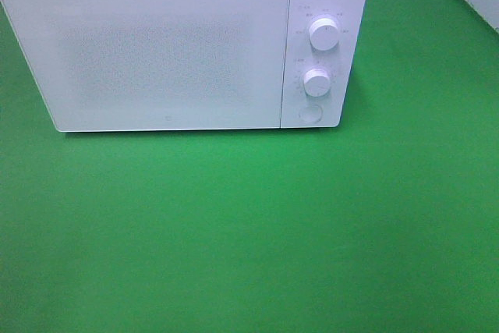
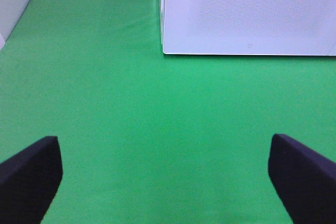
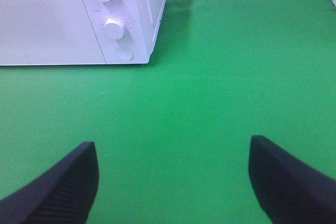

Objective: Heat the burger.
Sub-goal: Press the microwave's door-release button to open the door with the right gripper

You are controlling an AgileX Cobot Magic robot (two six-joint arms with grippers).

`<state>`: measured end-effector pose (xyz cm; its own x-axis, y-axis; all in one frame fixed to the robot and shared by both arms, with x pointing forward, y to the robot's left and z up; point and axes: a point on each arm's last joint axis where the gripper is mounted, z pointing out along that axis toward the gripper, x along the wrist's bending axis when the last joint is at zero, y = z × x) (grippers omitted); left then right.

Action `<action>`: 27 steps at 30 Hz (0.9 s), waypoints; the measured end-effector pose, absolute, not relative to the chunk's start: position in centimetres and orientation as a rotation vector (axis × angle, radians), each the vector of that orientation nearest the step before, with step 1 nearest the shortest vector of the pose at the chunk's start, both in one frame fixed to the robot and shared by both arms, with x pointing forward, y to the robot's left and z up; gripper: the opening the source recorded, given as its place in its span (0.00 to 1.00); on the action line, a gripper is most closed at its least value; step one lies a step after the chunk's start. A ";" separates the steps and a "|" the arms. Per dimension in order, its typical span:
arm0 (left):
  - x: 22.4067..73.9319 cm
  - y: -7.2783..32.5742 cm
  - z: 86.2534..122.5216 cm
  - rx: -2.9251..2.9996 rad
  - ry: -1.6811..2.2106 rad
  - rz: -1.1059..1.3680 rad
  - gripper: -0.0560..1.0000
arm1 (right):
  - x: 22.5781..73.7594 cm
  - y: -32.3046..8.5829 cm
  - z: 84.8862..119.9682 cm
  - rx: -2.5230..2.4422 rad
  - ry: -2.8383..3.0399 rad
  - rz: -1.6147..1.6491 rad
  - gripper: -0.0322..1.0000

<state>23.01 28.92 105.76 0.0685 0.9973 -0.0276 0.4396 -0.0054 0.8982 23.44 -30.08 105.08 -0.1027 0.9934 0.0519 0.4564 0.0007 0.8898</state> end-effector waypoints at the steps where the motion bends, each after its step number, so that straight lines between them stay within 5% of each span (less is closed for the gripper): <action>1: 23.0 28.9 105.8 1.559 1.481 0.895 0.99 | 23.4 -30.1 105.1 1.517 1.629 1.051 0.77; 27: 23.0 28.9 105.8 1.559 1.481 0.895 0.99 | 27.4 -29.4 107.3 1.428 1.538 1.146 0.77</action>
